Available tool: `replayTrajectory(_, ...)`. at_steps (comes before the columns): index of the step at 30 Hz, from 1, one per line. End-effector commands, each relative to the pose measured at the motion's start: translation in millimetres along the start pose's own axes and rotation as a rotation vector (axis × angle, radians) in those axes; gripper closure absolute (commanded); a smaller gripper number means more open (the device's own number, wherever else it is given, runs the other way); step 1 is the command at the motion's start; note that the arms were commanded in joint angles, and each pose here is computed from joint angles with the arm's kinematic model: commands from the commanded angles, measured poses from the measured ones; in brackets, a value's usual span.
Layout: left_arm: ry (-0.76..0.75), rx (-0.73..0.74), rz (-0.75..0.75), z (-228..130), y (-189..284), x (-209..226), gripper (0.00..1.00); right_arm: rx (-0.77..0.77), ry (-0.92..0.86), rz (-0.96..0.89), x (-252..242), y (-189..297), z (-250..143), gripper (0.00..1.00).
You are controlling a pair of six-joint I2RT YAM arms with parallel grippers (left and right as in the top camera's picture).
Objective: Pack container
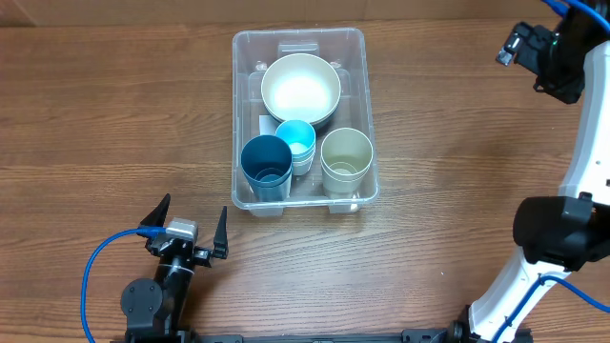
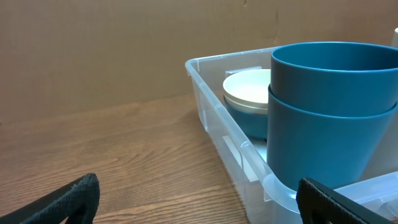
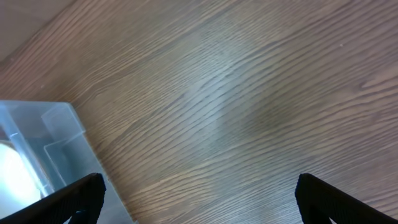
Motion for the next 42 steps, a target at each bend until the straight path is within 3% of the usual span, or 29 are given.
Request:
replayTrajectory(1,-0.028,-0.007,0.000,0.5,0.2,-0.7,0.00,-0.197,0.071,0.024,18.8,58.5,-2.0,0.00)
replayTrajectory(3,-0.028,-0.007,0.000,0.5,0.2,-0.7,0.00,-0.302,0.099,0.055,32.8,78.0,0.4,0.00)
replayTrajectory(11,-0.028,-0.007,0.000,0.5,0.2,-0.7,0.00,-0.830,0.153,0.495,99.3,186.6,8.8,0.00)
replayTrajectory(18,-0.028,-0.007,0.000,0.5,0.2,-0.7,0.00,-0.995,0.150,0.642,70.1,212.5,-32.7,0.00)
replayTrajectory(22,-0.028,-0.007,0.000,0.5,0.2,-0.7,0.00,-1.065,0.143,0.693,43.0,204.6,-62.3,0.00)
replayTrajectory(30,-0.028,-0.007,0.000,0.5,0.2,-0.7,0.00,-1.199,0.098,0.829,-30.0,133.4,-142.4,0.00)
replayTrajectory(42,-0.028,-0.007,0.000,0.5,0.2,-0.7,0.00,-1.103,0.123,0.782,-76.3,41.2,-198.2,0.00)
Point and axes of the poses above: each gripper's point midway between its finger pads, its own y axis back along the fingers, its own x axis along the line the jaws close on, z = x × y, the point moved 3 cm from there along y, back along the fingers, and after that the axes turned 13 degrees about -y, right-handed, at the moved point
